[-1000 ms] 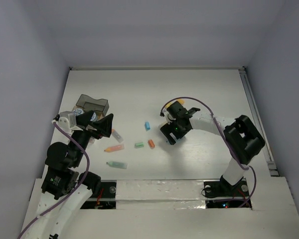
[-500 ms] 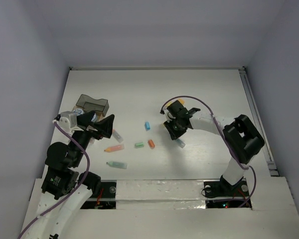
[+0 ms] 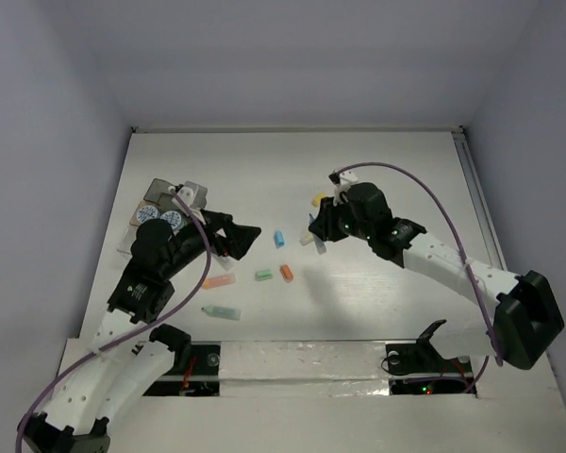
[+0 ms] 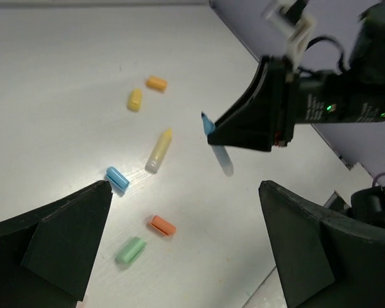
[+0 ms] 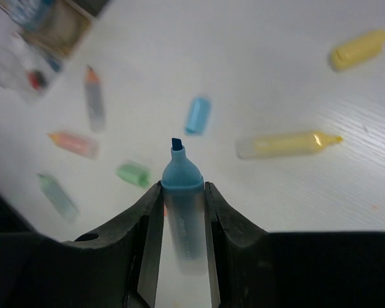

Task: Sort the stationery into containers
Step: Pick up the pen from the center of the board.

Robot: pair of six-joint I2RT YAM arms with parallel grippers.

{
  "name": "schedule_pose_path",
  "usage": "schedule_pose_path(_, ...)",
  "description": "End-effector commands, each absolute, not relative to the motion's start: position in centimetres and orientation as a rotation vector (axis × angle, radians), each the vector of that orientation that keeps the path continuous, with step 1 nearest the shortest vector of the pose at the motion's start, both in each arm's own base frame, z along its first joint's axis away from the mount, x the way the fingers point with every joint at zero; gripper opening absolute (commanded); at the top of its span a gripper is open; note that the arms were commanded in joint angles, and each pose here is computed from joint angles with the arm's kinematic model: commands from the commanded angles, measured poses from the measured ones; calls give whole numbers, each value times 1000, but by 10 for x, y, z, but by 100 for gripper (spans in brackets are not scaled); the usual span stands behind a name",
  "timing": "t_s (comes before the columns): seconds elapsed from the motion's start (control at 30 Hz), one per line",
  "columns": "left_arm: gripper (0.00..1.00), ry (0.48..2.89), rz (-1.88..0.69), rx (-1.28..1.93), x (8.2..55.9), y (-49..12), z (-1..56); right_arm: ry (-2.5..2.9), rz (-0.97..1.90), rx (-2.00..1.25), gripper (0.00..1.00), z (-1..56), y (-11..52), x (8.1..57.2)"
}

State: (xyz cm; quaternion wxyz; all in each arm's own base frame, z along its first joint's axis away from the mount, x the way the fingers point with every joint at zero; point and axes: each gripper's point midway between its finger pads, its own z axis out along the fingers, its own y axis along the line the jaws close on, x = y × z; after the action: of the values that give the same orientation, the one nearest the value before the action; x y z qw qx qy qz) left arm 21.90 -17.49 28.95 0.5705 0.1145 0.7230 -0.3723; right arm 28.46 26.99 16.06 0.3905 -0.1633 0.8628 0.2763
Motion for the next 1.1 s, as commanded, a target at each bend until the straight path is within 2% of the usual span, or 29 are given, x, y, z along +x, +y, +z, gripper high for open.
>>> schedule_pose_path(0.0,99,1676,-968,343,210,-190,295,1927,969,-242,7,231,315,293)
schedule_pose_path(0.03,96,1681,-968,343,211,-190,293,1882,972,-209,7,246,321,299)
schedule_pose_path(0.07,84,1683,-970,347,211,-191,291,1855,996,-207,7,255,332,296)
schedule_pose_path(0.17,67,1679,-965,348,215,-193,292,1745,1055,-157,7,290,355,305)
schedule_pose_path(0.3,60,1696,-943,333,221,-191,288,1650,1117,-151,7,324,387,299)
schedule_pose_path(0.53,50,1770,-907,318,232,-191,271,1581,1190,-135,8,344,410,293)
schedule_pose_path(0.6,44,1786,-890,308,234,-190,267,1576,1202,-140,8,346,415,291)
schedule_pose_path(1.03,34,1751,-858,264,240,-179,275,1600,1303,-200,9,339,450,269)
schedule_pose_path(1.07,26,1747,-855,264,239,-179,276,1598,1303,-198,9,339,450,269)
